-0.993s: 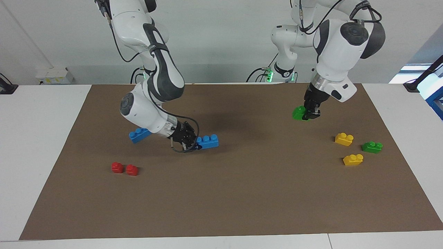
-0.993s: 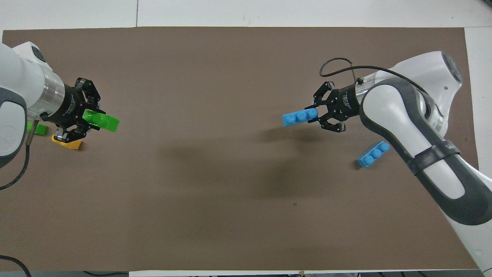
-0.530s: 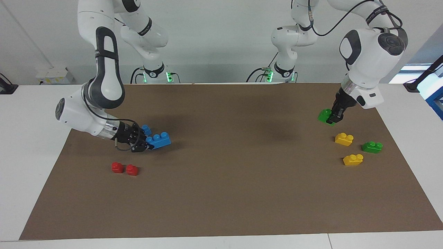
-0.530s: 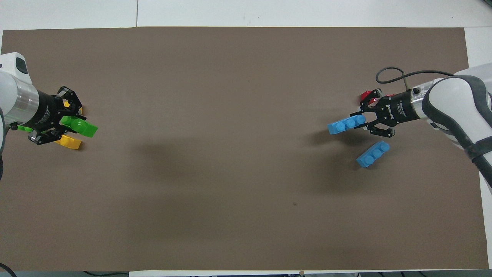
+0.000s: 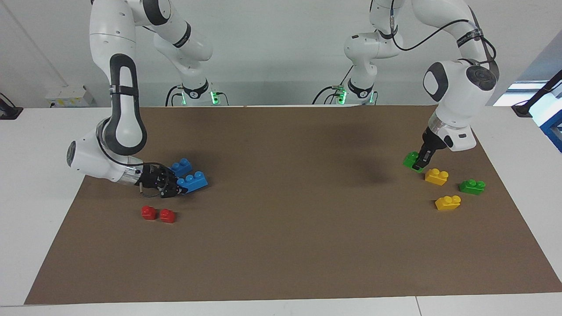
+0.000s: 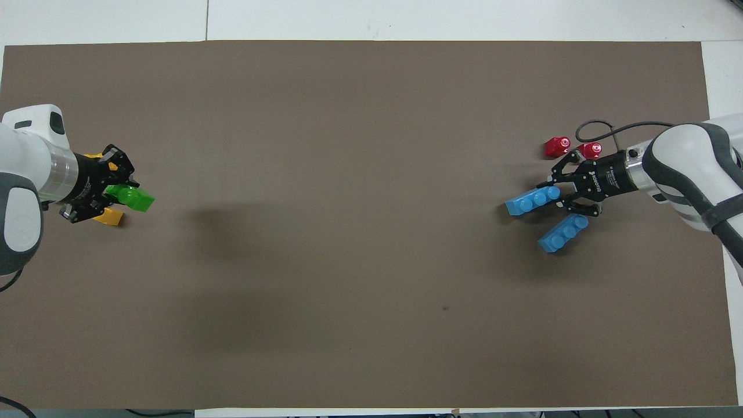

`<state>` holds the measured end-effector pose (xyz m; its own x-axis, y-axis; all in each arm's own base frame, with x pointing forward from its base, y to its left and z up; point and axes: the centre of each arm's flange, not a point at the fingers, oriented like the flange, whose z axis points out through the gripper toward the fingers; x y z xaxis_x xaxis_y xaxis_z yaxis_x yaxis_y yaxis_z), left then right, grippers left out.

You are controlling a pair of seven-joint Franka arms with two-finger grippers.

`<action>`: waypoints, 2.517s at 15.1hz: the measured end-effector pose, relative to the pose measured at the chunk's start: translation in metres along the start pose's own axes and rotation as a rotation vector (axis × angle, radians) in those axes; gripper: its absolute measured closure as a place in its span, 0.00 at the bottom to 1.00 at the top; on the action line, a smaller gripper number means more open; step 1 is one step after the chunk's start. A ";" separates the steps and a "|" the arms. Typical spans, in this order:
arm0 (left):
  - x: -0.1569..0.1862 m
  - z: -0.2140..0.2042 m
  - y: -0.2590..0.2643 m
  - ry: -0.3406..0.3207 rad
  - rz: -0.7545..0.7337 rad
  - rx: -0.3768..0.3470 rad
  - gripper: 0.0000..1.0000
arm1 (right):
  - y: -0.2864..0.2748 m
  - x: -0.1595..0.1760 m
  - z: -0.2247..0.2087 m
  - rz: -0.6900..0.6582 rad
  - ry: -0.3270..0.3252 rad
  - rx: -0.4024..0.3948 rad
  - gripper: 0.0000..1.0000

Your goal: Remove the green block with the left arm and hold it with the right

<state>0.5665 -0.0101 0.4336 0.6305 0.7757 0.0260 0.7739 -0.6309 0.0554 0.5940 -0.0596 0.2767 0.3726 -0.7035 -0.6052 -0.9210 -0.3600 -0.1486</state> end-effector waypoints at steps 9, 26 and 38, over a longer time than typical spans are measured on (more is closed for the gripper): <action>0.018 0.073 0.010 0.034 0.038 0.021 0.65 | 0.001 0.010 0.009 0.010 -0.004 -0.003 0.65; 0.030 0.111 0.019 0.050 -0.072 0.015 0.65 | -0.019 0.002 -0.012 0.018 0.019 0.029 0.00; 0.034 0.120 0.022 0.088 -0.057 0.006 0.65 | -0.035 -0.168 -0.160 -0.427 0.358 -0.053 0.00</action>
<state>0.6122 0.0002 0.3157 0.5777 0.8087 0.1104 0.8091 -0.5853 0.0535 0.5816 -0.0275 0.5088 0.7354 -0.6490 -0.1948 -0.6760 -0.6829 -0.2769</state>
